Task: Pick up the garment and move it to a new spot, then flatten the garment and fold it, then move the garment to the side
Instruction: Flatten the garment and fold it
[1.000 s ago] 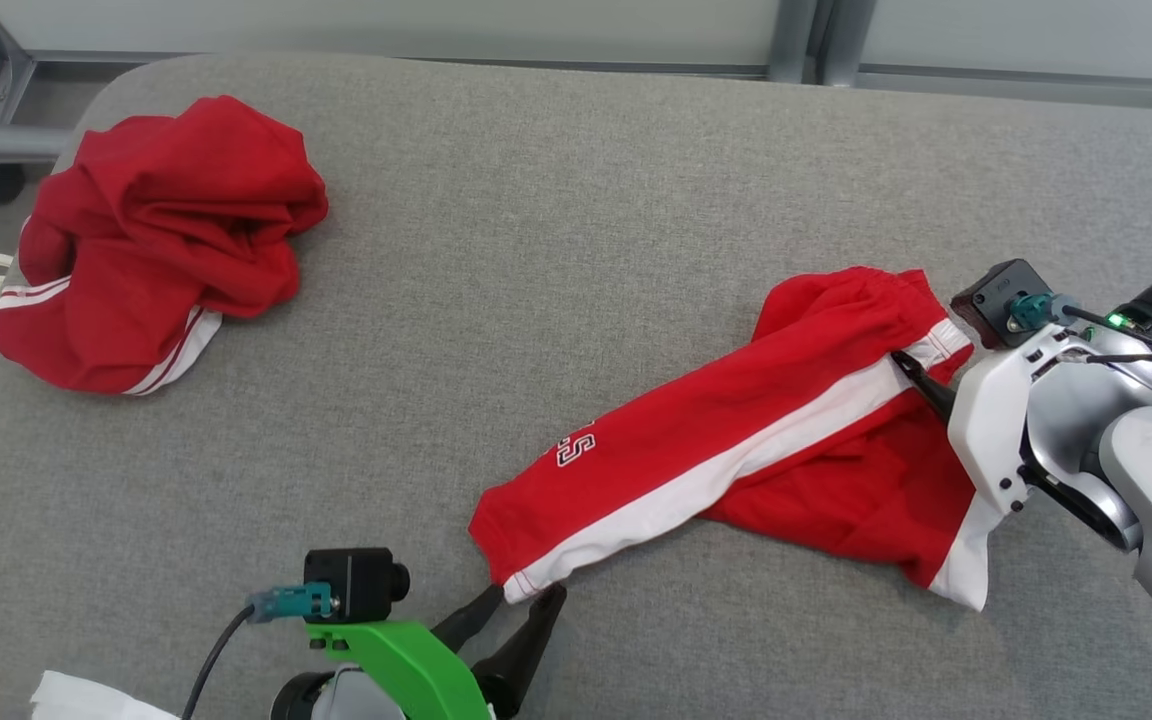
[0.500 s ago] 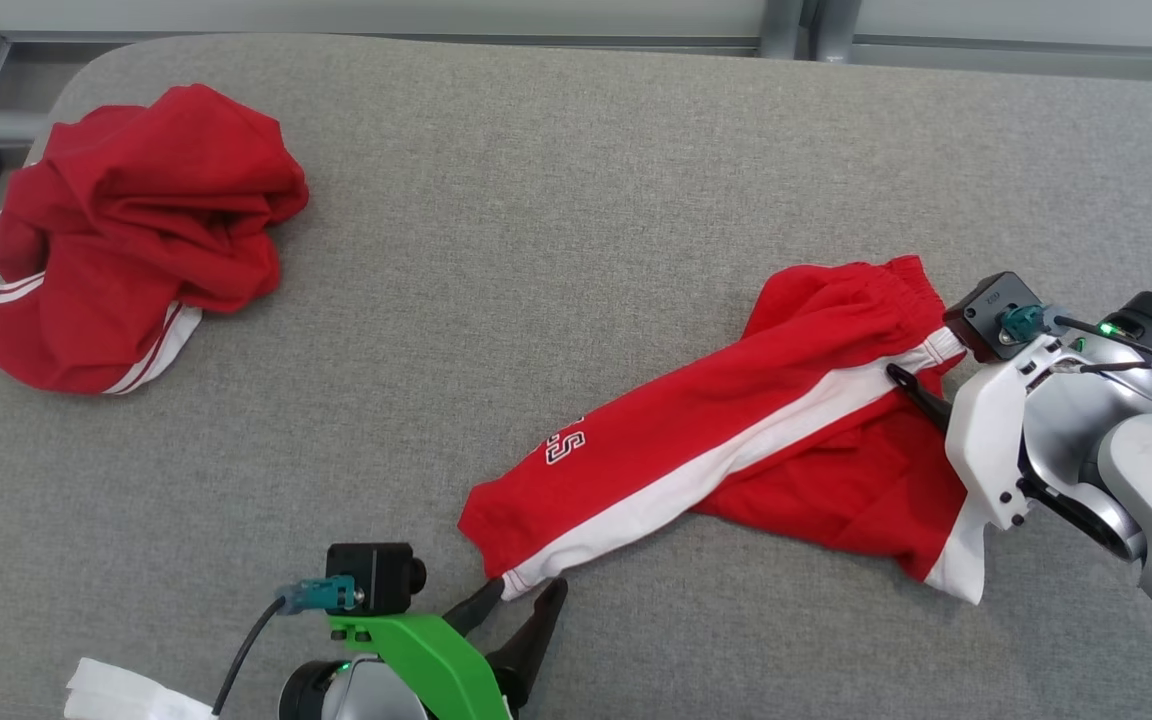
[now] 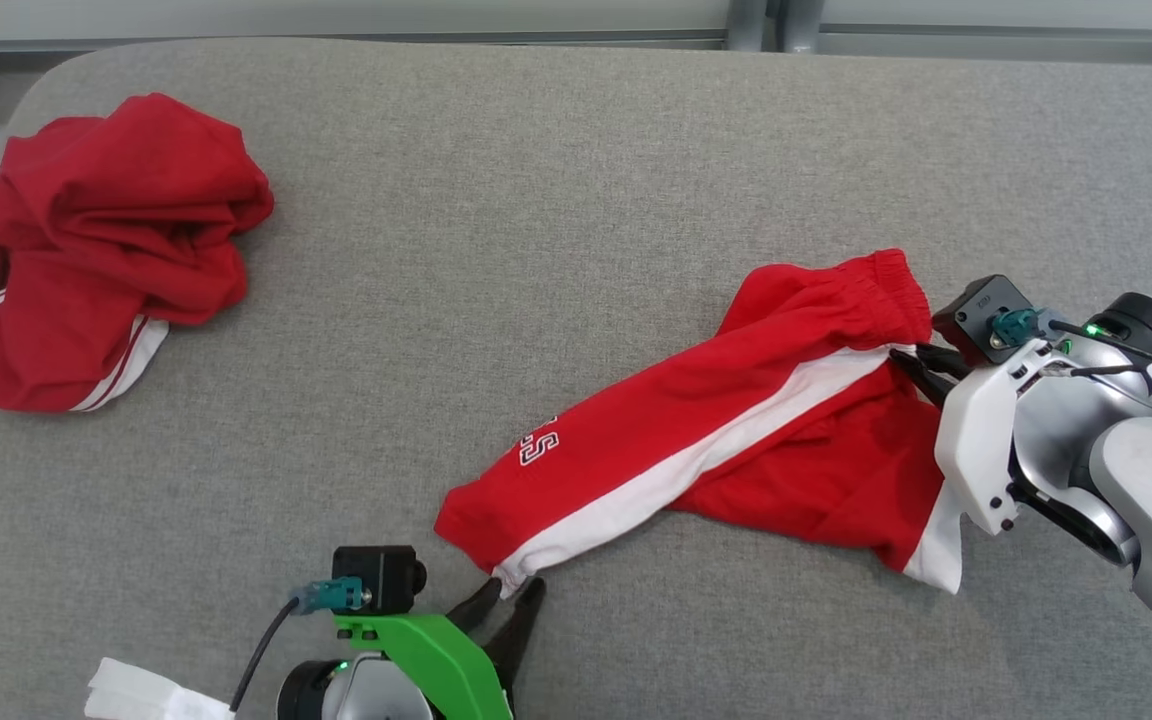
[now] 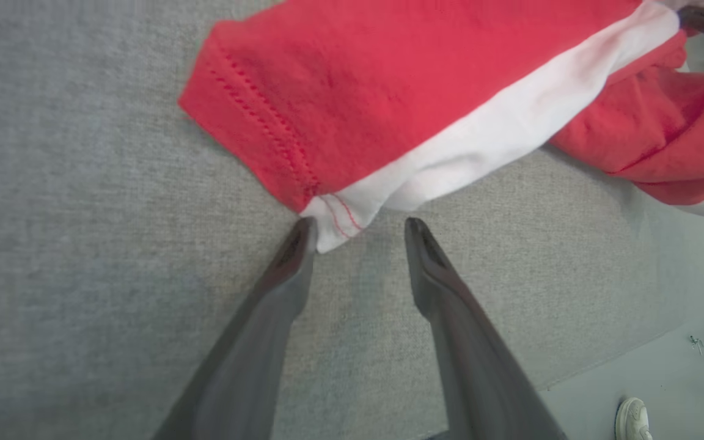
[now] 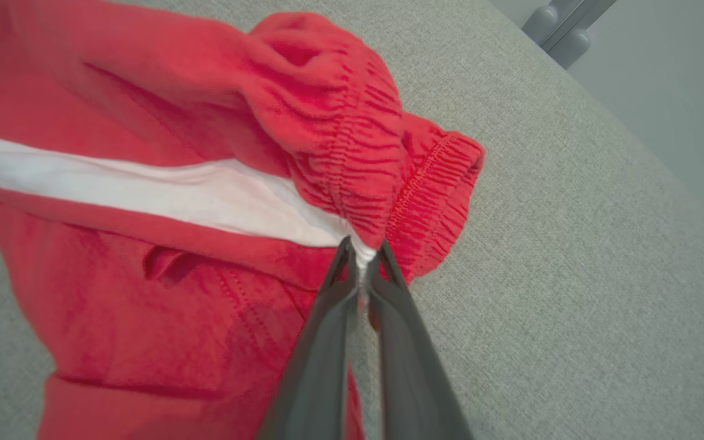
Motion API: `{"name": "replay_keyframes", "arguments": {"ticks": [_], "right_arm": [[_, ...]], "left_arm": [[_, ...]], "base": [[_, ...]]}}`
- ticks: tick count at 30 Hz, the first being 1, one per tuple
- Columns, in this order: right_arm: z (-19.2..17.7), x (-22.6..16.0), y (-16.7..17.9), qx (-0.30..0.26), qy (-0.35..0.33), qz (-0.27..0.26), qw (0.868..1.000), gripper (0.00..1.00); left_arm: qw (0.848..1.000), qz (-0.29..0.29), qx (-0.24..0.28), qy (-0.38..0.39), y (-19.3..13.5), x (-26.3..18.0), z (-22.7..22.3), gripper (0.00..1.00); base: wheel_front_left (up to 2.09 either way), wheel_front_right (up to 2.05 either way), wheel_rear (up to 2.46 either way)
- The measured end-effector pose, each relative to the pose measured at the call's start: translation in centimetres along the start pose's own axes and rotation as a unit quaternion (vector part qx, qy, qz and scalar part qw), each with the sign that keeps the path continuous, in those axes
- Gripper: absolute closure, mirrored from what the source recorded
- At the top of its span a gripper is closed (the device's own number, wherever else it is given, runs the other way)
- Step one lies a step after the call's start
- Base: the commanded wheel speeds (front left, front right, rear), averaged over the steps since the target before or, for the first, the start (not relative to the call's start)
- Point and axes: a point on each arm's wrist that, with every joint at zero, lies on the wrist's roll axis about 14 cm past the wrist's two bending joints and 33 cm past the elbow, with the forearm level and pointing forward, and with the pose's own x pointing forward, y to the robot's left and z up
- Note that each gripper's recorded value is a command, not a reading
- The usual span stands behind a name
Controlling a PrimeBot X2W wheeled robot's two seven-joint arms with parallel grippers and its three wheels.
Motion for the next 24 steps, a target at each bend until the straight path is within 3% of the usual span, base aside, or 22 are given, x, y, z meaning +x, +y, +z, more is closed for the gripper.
{"name": "replay_keyframes", "arguments": {"ticks": [2, 5, 7, 9, 10, 11, 24], "right_arm": [[-0.1, -0.1, 0.0, 0.000, 0.000, 0.000, 1.000, 1.00], [-0.2, -0.4, 0.1, 0.001, 0.002, -0.001, 1.000, 1.00], [-0.1, -0.5, 0.0, 0.003, -0.002, -0.004, 1.000, 1.00], [-0.1, -0.6, 0.0, 0.005, -0.002, -0.004, 1.000, 1.00], [-0.1, -0.7, 0.0, 0.006, -0.003, -0.005, 1.000, 1.00], [0.0, -0.7, 0.0, 0.006, -0.006, -0.006, 1.000, 1.00], [1.4, -1.7, 0.0, 0.036, -0.047, -0.012, 0.998, 1.00]], "left_arm": [[1.000, 0.004, 0.000, -0.008, 0.3, 0.2, 0.4, 0.73], [1.000, 0.005, 0.002, -0.016, 0.3, 0.3, 0.8, 0.64], [1.000, 0.005, 0.003, -0.019, 0.4, 0.3, 0.9, 0.63], [1.000, 0.005, 0.004, -0.019, 0.4, 0.3, 0.9, 0.75], [1.000, 0.004, 0.005, -0.019, 0.4, 0.3, 0.9, 0.96], [1.000, 0.004, 0.006, -0.019, 0.4, 0.2, 0.9, 1.00], [0.999, -0.003, 0.022, -0.047, 0.3, -0.7, 2.5, 1.00]], "base": [[0.00, 0.00, 0.00], [0.00, 0.00, 0.00], [0.00, 0.00, 0.00], [0.00, 0.00, 0.00], [0.00, 0.00, 0.00], [0.00, 0.00, 0.00], [0.00, 0.00, 0.00]]}}
